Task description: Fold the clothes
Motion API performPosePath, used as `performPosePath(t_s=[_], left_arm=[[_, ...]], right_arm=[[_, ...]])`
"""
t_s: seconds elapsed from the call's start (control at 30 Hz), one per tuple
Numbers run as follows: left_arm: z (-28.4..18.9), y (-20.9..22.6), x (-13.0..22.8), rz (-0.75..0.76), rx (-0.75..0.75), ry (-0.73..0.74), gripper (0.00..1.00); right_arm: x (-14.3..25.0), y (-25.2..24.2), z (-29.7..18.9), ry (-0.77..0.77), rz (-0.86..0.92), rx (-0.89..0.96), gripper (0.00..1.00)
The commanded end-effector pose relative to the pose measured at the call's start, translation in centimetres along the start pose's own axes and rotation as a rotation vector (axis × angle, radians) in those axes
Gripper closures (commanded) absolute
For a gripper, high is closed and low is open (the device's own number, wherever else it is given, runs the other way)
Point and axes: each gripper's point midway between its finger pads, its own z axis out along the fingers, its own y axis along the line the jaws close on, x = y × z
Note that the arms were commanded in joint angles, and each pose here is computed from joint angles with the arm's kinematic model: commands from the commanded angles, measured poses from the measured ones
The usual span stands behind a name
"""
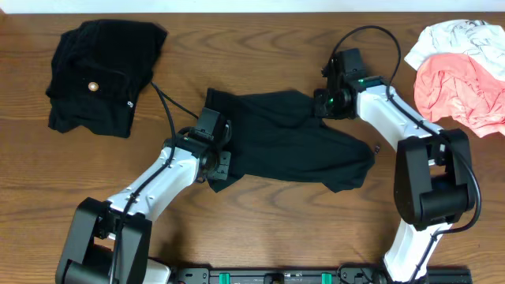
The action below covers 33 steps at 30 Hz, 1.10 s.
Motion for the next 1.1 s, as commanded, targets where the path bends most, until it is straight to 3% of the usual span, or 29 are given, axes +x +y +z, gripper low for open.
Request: performPosePath(t_s=[0.0,0.4,0.57,0.8,1.07], left_arm=[[-0.2,0.1,0.0,-0.007,-0.003,-0.008,0.93],[-0.2,0.1,-0.1,-0.007,-0.002,-0.014,0.93],[-0.2,0.1,-0.1,-0.007,-0.002,-0.014,0.94],[-0.2,0.1,-0.1,-0.007,-0.002,-0.014,0.94],[-0.2,0.1,0.0,-0.007,-0.003,-0.010,0.94]], right_arm=[[-0.1,0.7,0.2,0.008,0.005,-0.014,0.69],[0.9,0.3,1.8,0.052,0.042,-0.009,0.72],[-0.3,0.6,1.7,0.009,0.047,-0.025,0.99],[-5.4,0.9,0.8,-0.181,0.031,-0.062,0.99],[-9.3,-1.4,-0.4,-0.349,0.099,0.017,0.99]])
